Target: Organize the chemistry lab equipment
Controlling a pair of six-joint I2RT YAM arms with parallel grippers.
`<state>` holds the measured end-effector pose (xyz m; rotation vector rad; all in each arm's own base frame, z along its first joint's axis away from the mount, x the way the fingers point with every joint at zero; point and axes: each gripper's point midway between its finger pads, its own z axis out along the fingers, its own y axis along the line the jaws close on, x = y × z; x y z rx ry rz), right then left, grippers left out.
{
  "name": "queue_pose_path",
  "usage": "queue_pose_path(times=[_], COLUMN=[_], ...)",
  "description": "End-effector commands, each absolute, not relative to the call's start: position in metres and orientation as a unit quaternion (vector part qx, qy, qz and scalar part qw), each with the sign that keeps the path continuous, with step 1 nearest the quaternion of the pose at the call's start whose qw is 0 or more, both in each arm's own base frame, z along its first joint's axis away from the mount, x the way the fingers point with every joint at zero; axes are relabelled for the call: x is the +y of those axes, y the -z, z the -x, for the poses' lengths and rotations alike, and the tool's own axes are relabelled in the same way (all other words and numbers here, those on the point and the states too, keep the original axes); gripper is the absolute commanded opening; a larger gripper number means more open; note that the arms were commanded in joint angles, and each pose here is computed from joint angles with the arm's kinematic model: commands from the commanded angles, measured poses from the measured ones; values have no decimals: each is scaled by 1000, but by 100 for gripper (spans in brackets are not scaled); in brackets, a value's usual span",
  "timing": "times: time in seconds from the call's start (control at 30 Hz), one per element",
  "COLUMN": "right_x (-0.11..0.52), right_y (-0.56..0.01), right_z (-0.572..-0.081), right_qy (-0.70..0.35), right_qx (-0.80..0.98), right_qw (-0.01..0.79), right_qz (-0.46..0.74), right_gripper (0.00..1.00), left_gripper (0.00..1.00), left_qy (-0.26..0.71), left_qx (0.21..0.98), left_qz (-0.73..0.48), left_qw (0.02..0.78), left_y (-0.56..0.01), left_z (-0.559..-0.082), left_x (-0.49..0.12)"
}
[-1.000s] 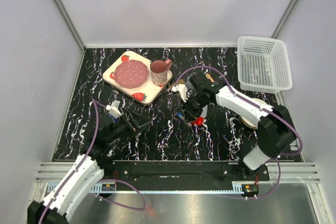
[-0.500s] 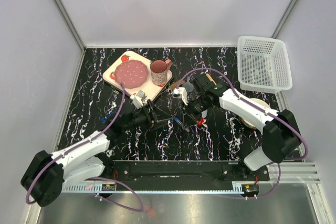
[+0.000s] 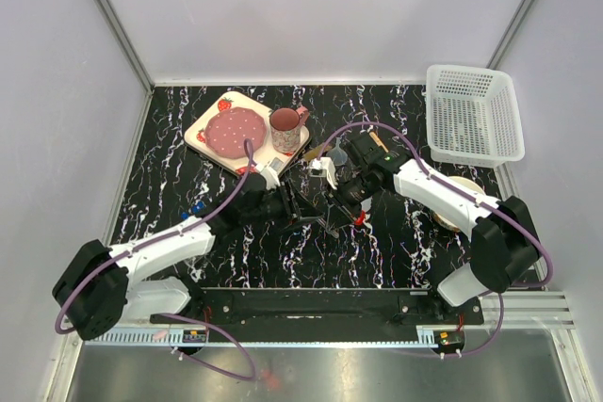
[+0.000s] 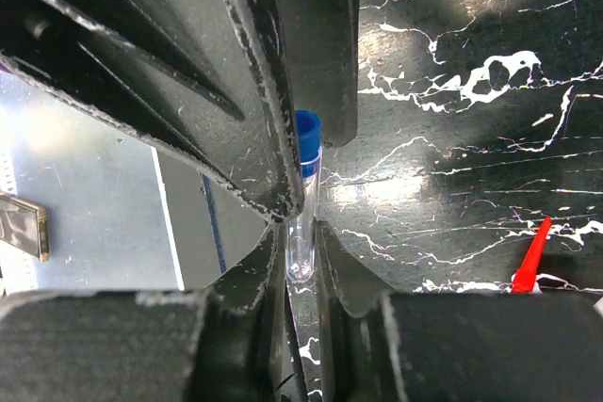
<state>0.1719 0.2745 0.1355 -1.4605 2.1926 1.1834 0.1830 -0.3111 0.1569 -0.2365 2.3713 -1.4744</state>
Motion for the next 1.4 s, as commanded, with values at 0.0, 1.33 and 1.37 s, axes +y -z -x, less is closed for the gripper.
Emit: queue_pose_path(times=[0.0, 1.33, 1.37], right_x=[277, 208, 208], right_y=[-147, -170, -170], right_z=[-167, -211, -211], right_qy=[-418, -371, -371], right_qx=[735, 762, 762], right_qw=[139, 249, 250], right_qz=[516, 468, 468], right_gripper=[12, 100, 100], left_gripper=[43, 3, 3], left_qy=[518, -53, -54], left_qx=[832, 857, 856], left_qz=[58, 306, 311], left_qw=[188, 412, 411], left_y=[-175, -155, -150], left_z=[-188, -205, -209], left_x=[-322, -3, -2])
